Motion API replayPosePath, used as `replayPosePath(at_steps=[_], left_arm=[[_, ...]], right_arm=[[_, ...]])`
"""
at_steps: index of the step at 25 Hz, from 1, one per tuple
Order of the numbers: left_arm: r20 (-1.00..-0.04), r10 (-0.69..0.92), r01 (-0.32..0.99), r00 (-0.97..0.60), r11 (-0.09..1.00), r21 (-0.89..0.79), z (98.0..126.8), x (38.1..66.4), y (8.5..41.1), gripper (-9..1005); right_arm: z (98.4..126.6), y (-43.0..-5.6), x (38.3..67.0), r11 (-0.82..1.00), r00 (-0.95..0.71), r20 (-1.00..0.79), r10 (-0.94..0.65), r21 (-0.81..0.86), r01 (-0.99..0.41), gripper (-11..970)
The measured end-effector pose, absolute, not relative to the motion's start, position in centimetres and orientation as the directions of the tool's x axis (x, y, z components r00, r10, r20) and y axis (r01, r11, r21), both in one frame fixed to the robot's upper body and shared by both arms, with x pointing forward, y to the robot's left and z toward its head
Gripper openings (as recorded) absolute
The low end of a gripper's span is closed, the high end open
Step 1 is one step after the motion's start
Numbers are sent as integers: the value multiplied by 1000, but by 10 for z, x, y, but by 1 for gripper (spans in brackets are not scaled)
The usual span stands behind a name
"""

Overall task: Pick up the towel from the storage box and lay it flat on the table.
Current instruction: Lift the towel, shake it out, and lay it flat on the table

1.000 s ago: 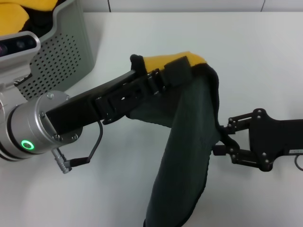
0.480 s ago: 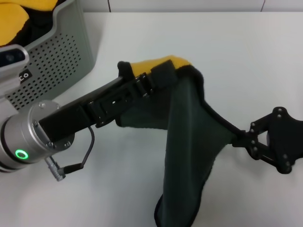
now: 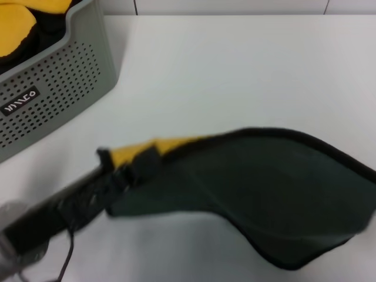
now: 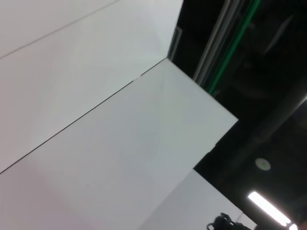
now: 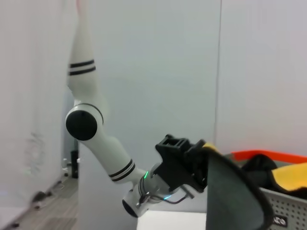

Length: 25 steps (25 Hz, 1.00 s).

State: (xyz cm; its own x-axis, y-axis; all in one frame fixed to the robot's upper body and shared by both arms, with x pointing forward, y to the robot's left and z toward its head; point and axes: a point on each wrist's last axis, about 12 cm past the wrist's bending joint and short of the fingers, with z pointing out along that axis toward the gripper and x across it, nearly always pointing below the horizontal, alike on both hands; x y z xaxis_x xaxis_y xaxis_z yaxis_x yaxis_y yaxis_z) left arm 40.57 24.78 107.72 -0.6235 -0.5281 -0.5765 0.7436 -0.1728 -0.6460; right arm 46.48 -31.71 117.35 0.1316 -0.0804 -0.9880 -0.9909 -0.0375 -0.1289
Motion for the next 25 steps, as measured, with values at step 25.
replayPosePath(at_steps=[25], left_arm=[[-515,-542,487,-664,210,-848,1021,453,229,14]], right_arm=[[1098,-281,515,179,-167,-956,-243,125,-976,45]])
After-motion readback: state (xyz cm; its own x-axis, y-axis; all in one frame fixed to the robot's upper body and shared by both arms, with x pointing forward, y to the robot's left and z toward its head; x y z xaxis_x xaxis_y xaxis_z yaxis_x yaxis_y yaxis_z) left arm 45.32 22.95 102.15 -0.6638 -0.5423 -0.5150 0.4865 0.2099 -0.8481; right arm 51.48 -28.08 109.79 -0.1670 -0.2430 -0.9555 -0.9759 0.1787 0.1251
